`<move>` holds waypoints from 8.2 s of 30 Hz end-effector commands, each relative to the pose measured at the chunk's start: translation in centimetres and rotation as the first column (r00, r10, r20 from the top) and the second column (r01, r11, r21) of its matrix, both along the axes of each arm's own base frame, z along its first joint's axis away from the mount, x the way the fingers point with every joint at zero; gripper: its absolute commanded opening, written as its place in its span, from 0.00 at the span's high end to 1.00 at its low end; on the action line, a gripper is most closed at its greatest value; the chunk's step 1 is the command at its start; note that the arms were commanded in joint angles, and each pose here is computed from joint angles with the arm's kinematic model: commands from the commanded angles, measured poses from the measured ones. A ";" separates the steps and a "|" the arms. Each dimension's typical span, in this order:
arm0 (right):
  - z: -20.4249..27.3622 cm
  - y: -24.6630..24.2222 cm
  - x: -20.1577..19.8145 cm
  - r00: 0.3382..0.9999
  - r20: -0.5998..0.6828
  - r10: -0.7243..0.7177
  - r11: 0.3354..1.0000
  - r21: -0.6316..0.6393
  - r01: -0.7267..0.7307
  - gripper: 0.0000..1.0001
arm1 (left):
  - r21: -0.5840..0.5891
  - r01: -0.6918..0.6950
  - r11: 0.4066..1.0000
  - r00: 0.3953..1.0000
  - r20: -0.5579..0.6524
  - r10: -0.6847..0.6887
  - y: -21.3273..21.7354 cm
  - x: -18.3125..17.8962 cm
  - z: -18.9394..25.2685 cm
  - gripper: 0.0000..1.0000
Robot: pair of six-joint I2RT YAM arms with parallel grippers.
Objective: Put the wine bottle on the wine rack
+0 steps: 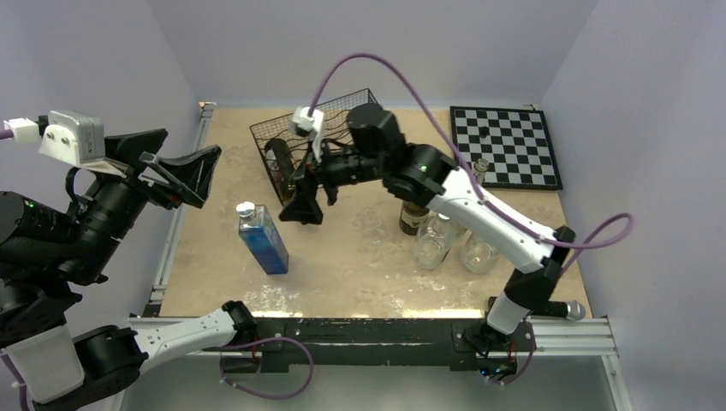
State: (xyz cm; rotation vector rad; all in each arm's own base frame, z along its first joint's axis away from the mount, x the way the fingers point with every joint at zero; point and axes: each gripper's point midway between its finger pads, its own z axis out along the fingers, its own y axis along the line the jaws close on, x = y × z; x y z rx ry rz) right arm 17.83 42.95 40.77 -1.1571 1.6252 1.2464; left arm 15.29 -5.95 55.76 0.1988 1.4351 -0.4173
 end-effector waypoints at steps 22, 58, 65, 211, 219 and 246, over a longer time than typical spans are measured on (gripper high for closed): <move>-9.6 12.9 0.1 0.957 0.220 0.189 0.982 -0.033 -0.186 0.01 | 0.051 -0.109 0.993 0.993 -0.031 0.111 2.8 0.0 -1.3 0.01; -3.9 2.8 -0.4 0.964 0.265 -0.026 0.999 0.031 0.018 1.00 | 0.109 0.035 0.993 0.991 -0.131 -0.021 -1.9 0.8 -7.0 0.01; -3.4 -2.0 1.2 0.967 0.229 -0.112 0.993 0.050 0.103 1.00 | 0.074 0.061 0.995 0.992 -0.110 -0.053 -3.2 1.3 -8.9 0.01; -6.6 -14.9 -0.1 0.875 -0.164 -0.455 0.776 -0.555 0.299 0.18 | 0.857 -0.238 0.457 0.733 0.467 -0.494 -16.7 11.9 -12.8 1.00; -7.3 -14.7 0.1 0.865 -0.177 -0.470 0.767 -0.567 0.301 0.46 | 0.851 -0.236 0.470 0.734 0.473 -0.488 -16.7 11.9 -12.8 1.00; 0.1 -14.7 1.5 0.875 -0.021 -0.484 0.834 -0.312 0.455 1.00 | 0.853 -0.110 0.510 0.831 0.361 -0.424 -14.7 11.2 -16.1 0.63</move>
